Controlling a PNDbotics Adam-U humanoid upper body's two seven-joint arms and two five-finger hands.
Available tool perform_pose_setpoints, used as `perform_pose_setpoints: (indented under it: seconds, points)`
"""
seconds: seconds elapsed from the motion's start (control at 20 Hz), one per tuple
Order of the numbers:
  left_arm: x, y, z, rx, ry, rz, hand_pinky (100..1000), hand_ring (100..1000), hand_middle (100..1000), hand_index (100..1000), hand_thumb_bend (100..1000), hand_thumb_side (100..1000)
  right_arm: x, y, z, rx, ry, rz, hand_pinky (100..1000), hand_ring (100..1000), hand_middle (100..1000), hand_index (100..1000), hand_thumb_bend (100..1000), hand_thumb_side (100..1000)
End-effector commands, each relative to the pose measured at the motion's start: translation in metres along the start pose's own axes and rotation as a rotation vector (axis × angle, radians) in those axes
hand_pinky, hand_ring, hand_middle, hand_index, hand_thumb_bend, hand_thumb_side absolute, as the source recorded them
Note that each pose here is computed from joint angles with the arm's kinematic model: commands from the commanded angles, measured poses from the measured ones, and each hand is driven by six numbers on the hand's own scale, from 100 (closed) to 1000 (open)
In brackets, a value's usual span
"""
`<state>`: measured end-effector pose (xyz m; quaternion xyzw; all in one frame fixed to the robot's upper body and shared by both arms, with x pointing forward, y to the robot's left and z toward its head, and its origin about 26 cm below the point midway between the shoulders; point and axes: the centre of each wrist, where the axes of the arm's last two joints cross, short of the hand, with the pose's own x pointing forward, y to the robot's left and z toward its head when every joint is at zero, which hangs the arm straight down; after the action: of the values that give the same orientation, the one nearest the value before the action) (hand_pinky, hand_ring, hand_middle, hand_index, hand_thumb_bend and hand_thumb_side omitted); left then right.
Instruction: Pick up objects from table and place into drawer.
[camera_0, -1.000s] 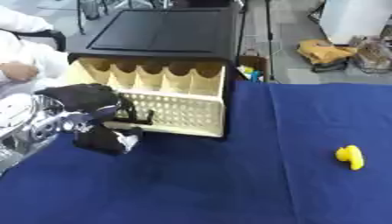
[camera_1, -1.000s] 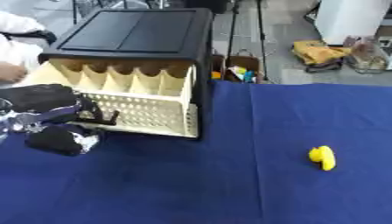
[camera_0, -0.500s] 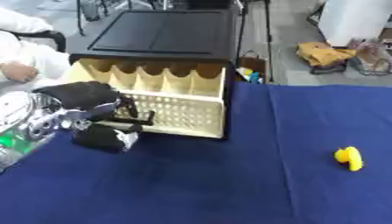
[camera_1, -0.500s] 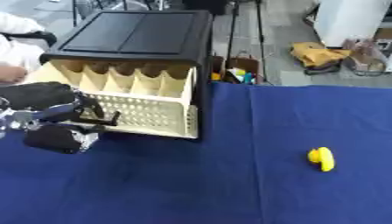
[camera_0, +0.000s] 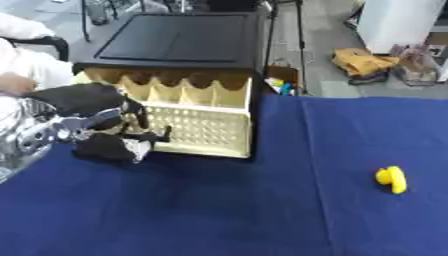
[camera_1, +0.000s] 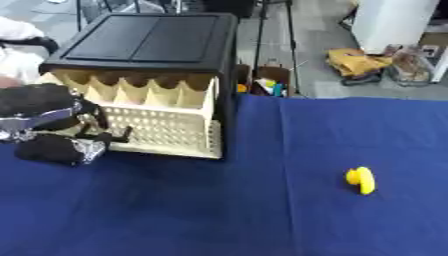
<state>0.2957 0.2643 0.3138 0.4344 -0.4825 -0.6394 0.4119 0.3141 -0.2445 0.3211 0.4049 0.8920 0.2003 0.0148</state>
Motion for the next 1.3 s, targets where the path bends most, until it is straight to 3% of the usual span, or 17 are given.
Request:
perform_pose_setpoints:
  seconds: [0.05,0.3,0.55,0.9,1.05,1.3]
  points:
    - [-0.004,0.022,0.009,0.132,-0.028,-0.016,100,100,100,804,104,793,0.007,0.002,-0.013,0.031,-0.038,0.013,695,723,643,724,100,1000]
    - [-0.007,0.040,0.015,0.309,-0.122,-0.008,100,100,100,811,160,839,0.016,0.008,-0.026,0.140,-0.043,0.089,704,742,658,747,100,1000]
    - [-0.008,0.052,0.020,0.451,-0.168,0.028,100,100,100,824,224,857,0.020,0.026,-0.040,0.366,-0.064,0.237,718,769,690,785,105,1000]
    - [-0.011,0.057,0.023,0.539,-0.171,0.059,100,100,146,848,270,872,0.012,0.060,-0.044,0.695,-0.112,0.375,746,806,736,829,351,1000]
    - [-0.013,0.057,0.024,0.575,-0.166,0.070,100,100,233,861,296,879,0.005,0.079,-0.044,0.901,-0.141,0.439,765,827,763,851,468,1000]
    - [-0.019,0.057,0.027,0.649,-0.153,0.114,100,169,280,866,362,906,-0.014,0.108,-0.044,1.255,-0.184,0.536,792,859,803,877,525,1000]
